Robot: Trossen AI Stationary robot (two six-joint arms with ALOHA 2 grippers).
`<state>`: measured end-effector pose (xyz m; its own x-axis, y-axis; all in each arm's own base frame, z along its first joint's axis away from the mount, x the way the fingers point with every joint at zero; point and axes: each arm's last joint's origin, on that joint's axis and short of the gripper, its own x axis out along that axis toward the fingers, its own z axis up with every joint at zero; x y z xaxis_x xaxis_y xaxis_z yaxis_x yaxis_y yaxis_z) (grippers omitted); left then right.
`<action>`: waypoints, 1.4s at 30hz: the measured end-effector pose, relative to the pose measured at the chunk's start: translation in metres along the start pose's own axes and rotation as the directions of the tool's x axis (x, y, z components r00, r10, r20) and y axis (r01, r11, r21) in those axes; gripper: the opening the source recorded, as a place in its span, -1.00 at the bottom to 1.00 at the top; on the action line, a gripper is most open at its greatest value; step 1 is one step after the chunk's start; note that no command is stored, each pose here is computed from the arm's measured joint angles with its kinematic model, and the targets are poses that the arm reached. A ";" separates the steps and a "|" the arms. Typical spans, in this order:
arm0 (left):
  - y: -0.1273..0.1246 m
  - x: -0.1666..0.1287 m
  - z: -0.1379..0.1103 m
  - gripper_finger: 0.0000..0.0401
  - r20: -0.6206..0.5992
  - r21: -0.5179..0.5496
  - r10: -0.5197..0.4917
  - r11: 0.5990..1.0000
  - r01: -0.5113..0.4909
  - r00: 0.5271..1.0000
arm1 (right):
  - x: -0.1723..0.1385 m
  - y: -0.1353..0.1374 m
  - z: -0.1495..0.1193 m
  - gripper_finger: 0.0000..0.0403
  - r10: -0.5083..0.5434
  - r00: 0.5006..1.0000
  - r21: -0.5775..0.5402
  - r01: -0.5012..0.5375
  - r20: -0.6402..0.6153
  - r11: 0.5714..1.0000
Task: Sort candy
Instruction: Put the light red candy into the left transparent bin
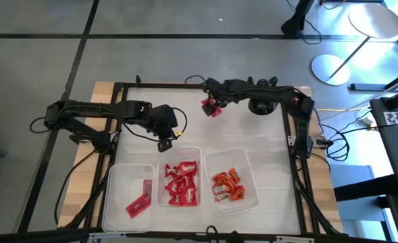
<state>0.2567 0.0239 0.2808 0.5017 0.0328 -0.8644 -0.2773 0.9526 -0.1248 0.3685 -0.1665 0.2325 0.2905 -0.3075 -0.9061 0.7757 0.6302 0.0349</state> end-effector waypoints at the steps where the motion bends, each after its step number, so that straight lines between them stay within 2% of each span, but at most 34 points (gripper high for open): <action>1: 0.000 0.000 0.000 -0.99 0.000 -0.005 0.001 1.000 -0.001 1.000 | 0.009 0.000 -0.001 0.77 -0.011 1.000 0.001 0.011 -0.020 1.000; 4: 0.000 0.000 0.000 -0.99 0.000 -0.022 0.001 1.000 -0.001 1.000 | 0.035 0.002 -0.006 0.71 -0.038 0.996 0.004 0.038 -0.079 0.999; 10: -0.001 0.000 -0.001 -0.98 -0.006 -0.052 0.000 0.999 0.000 1.000 | 0.074 0.008 -0.015 0.63 -0.007 0.987 -0.002 0.007 -0.161 1.000; 18: -0.010 0.000 -0.003 -0.98 -0.011 -0.046 -0.016 0.999 0.016 1.000 | 0.091 0.010 -0.018 0.55 -0.011 0.984 -0.008 0.009 -0.179 1.000; 20: -0.013 0.000 -0.004 -0.98 -0.012 -0.037 -0.021 0.999 0.021 1.000 | 0.091 0.011 -0.018 0.42 -0.018 0.985 -0.015 0.016 -0.172 1.000; 22: -0.015 0.000 -0.004 -0.98 -0.014 -0.030 -0.025 0.999 0.025 1.000 | 0.091 0.011 -0.018 0.19 -0.020 0.985 -0.018 0.017 -0.169 1.000; 27: -0.019 0.000 -0.006 -0.98 -0.016 -0.023 -0.032 0.999 0.032 0.999 | 0.091 0.012 -0.019 -0.67 -0.022 0.985 -0.036 0.016 -0.173 0.999; 29: -0.019 0.000 -0.006 -0.98 -0.016 -0.028 -0.032 0.999 0.031 0.999 | 0.088 0.015 -0.020 -0.91 -0.018 0.986 -0.060 0.008 -0.169 0.998; 34: -0.018 0.000 -0.006 -0.98 -0.007 -0.046 0.009 0.999 -0.009 1.000 | 0.058 0.030 -0.023 -0.94 0.021 0.990 -0.107 -0.037 -0.140 0.994; 42: -0.016 0.000 -0.005 -0.98 0.004 -0.050 0.049 0.998 -0.048 0.999 | -0.027 0.054 -0.028 -0.99 0.144 0.990 -0.216 -0.141 -0.003 0.966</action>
<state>0.2569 0.0067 0.2801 0.4910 0.0802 -0.8675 -0.3419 0.9336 -0.1071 0.3869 -0.1043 0.2466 0.3971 -0.2115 -0.8930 0.5875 0.8062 0.0703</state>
